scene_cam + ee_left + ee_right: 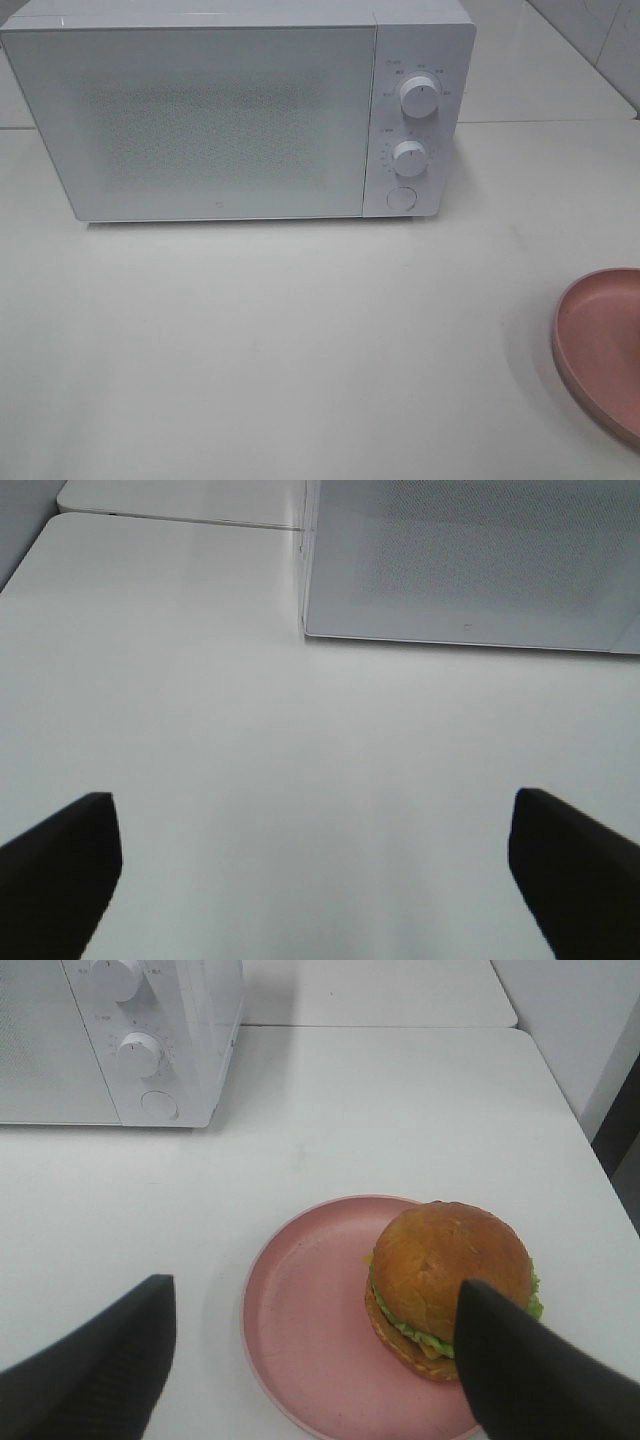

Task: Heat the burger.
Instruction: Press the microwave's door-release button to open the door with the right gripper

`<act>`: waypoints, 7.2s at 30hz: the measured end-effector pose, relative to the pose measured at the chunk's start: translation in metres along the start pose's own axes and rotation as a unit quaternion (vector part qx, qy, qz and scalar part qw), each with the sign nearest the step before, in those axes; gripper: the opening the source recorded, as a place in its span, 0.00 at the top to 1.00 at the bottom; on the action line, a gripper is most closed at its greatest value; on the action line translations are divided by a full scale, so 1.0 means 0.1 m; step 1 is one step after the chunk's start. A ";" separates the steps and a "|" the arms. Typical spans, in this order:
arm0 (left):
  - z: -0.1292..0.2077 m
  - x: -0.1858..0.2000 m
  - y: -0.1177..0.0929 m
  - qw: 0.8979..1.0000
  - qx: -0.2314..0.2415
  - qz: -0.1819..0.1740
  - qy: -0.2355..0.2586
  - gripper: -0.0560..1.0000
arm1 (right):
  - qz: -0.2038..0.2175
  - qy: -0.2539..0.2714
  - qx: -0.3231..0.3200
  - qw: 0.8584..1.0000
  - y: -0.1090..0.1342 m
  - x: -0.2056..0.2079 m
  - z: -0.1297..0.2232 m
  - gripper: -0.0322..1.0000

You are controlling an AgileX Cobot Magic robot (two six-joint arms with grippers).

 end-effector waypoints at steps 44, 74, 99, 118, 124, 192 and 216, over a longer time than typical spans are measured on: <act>0.00 0.00 0.00 1.000 0.000 0.000 0.000 0.03 | -0.010 0.025 0.007 1.000 -0.07 -0.48 -0.52 0.26; 0.00 0.00 0.00 1.000 0.000 0.000 0.000 0.03 | -0.016 -0.005 0.013 1.000 -0.05 -1.35 -0.75 0.26; 0.00 0.00 0.00 1.000 0.000 0.000 0.000 0.03 | -0.001 -0.140 0.025 0.990 0.08 -2.19 -0.55 0.26; 0.00 0.00 0.00 1.000 0.000 0.000 0.000 0.03 | 0.030 -0.157 0.020 0.987 0.52 -2.50 -0.29 0.26; 0.00 0.00 0.00 1.000 0.000 0.000 0.000 0.03 | 0.017 -0.147 0.013 0.989 0.77 -2.49 -0.21 0.26; 0.00 0.00 0.00 1.000 0.000 0.000 0.000 0.03 | -0.094 0.001 -0.659 0.746 1.60 -2.63 -0.09 0.97; 0.00 0.00 0.00 1.000 0.000 0.000 0.000 0.03 | -0.079 0.032 -0.657 0.749 1.69 -3.11 -0.07 0.97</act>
Point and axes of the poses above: a point on each arm's last joint axis where the gripper is mounted, x pointing back along that axis away from the gripper, y along the wrist's bending axis when the last joint is at zero, z = x × y, the point moved 2 cm from there along -x, pointing out along that axis toward the gripper, and after that the axes turned 13 degrees about x, right-handed, at the moved point
